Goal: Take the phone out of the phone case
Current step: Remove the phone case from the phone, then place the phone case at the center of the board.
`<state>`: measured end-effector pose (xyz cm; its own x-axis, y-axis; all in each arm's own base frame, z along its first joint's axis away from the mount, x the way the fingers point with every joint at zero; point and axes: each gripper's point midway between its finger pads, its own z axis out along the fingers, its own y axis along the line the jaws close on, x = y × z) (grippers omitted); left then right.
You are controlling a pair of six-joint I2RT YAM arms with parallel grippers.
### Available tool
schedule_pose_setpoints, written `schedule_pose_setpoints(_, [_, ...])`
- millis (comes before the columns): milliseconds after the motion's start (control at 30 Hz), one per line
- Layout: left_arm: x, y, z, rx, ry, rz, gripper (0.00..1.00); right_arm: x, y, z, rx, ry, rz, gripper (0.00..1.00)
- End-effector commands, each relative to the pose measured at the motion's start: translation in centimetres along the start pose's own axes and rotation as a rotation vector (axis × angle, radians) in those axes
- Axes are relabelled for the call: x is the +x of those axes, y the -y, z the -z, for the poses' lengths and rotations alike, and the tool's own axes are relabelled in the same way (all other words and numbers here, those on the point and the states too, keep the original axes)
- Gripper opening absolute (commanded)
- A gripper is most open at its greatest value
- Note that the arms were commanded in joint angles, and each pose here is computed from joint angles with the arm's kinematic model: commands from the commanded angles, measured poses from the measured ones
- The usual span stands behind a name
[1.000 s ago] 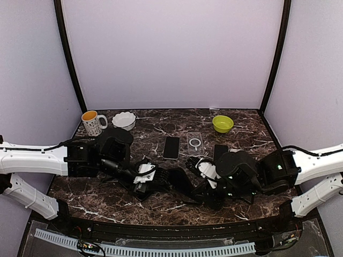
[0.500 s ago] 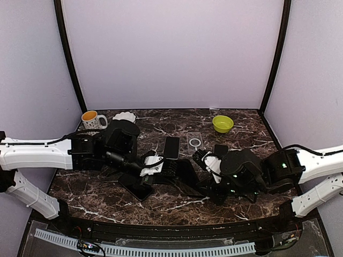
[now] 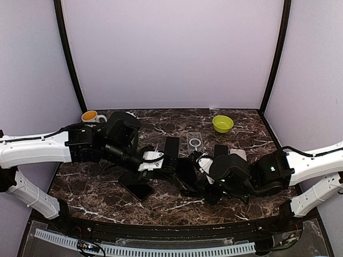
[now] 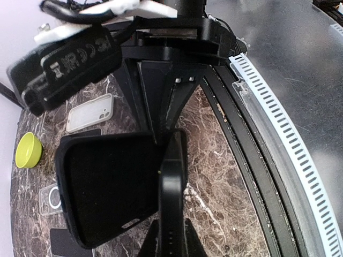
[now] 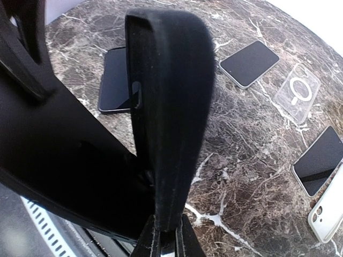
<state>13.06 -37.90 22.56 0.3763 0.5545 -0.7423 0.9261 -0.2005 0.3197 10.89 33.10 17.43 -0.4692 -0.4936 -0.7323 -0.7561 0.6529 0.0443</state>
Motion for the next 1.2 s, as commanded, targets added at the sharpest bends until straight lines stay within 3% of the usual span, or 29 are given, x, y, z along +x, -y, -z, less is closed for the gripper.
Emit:
schedule_pose_setpoints(0, [-9.0, -11.5, 9.9, -0.522, 0.227, -0.151, 0.0, 4.9, -2.2, -0.9, -0.083, -0.203, 0.061, 0.02])
schedule_pose_setpoints(200, [-9.3, -11.9, 13.1, -0.59, 0.187, -0.205, 0.0, 4.8, -0.4, -1.6, -0.02, -0.212, 0.01, 0.0])
schedule_pose_setpoints(467, [-7.7, -9.7, 16.9, -0.649, 0.186, -0.166, 0.0, 2.9, 4.8, -0.8, 0.058, -0.157, -0.166, 0.0])
schedule_pose_setpoints(833, [-3.5, -7.1, 17.1, -0.672, 0.218, 0.055, 0.0, 3.1, 5.0, -1.9, -0.089, -0.174, -0.364, 0.0])
schedule_pose_setpoints(1167, [-0.1, -8.0, 17.1, -0.75, 0.2, 0.382, 0.0, 5.0, 6.8, -5.6, -0.015, -0.314, -0.463, 0.0])
